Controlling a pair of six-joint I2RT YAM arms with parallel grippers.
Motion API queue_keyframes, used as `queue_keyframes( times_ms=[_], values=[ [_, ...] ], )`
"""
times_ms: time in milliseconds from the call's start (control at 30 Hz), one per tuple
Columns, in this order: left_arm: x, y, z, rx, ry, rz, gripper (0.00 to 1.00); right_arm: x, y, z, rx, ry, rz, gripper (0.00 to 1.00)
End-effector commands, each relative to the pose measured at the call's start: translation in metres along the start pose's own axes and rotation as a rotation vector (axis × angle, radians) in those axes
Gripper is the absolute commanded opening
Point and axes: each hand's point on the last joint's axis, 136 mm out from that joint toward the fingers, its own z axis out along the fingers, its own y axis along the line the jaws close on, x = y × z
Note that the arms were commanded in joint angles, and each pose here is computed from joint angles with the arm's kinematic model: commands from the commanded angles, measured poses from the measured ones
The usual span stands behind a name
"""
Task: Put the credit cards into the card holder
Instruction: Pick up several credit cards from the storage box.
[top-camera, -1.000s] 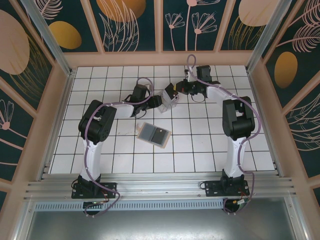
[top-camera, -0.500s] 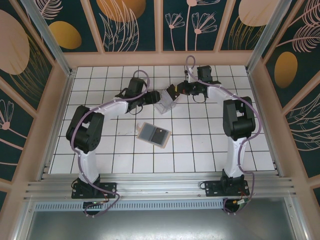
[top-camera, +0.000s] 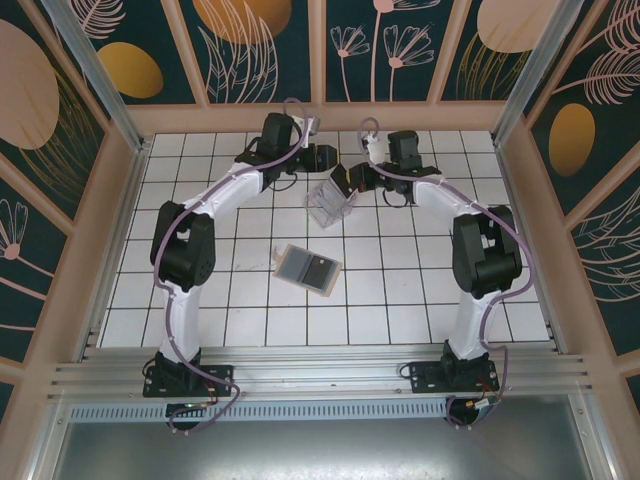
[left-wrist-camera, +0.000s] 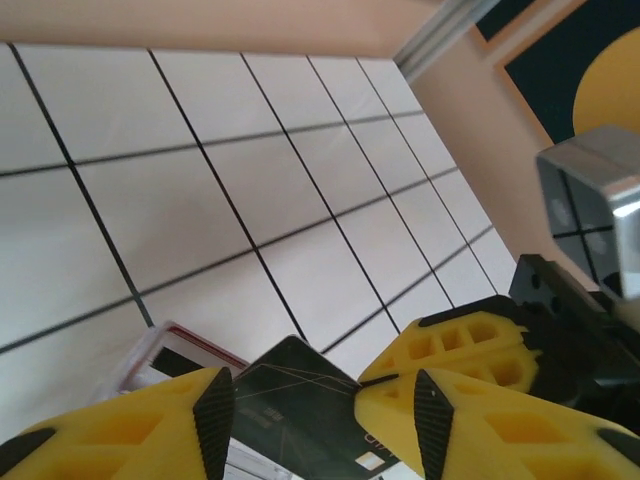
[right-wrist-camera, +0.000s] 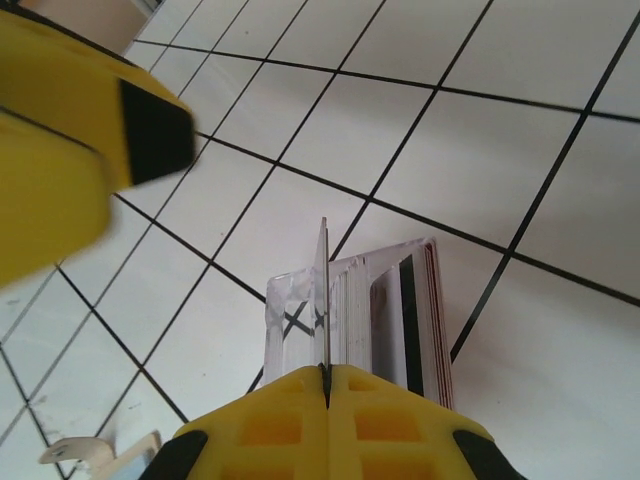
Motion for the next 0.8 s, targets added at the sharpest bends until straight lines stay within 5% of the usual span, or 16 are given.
queue_keyframes(
  times_ms=[0,567,667,767],
  values=[
    [0.011,-0.005,0.003,0.052,0.073,-0.035,0.52,-0.022,0.007,-0.012,0.079,-0.088,-0.134,0.0],
    [0.012,0.014,0.012,-0.042,0.093,-0.106,0.56,-0.024,0.022,-0.008,0.01,-0.099,-0.137,0.0],
    [0.008,0.026,0.001,-0.116,0.046,-0.132,0.57,-0.03,0.017,-0.019,-0.078,-0.125,-0.039,0.0],
    [0.002,0.021,-0.02,-0.04,-0.061,-0.199,0.57,-0.035,0.012,-0.03,-0.157,-0.15,0.042,0.0]
  ],
)
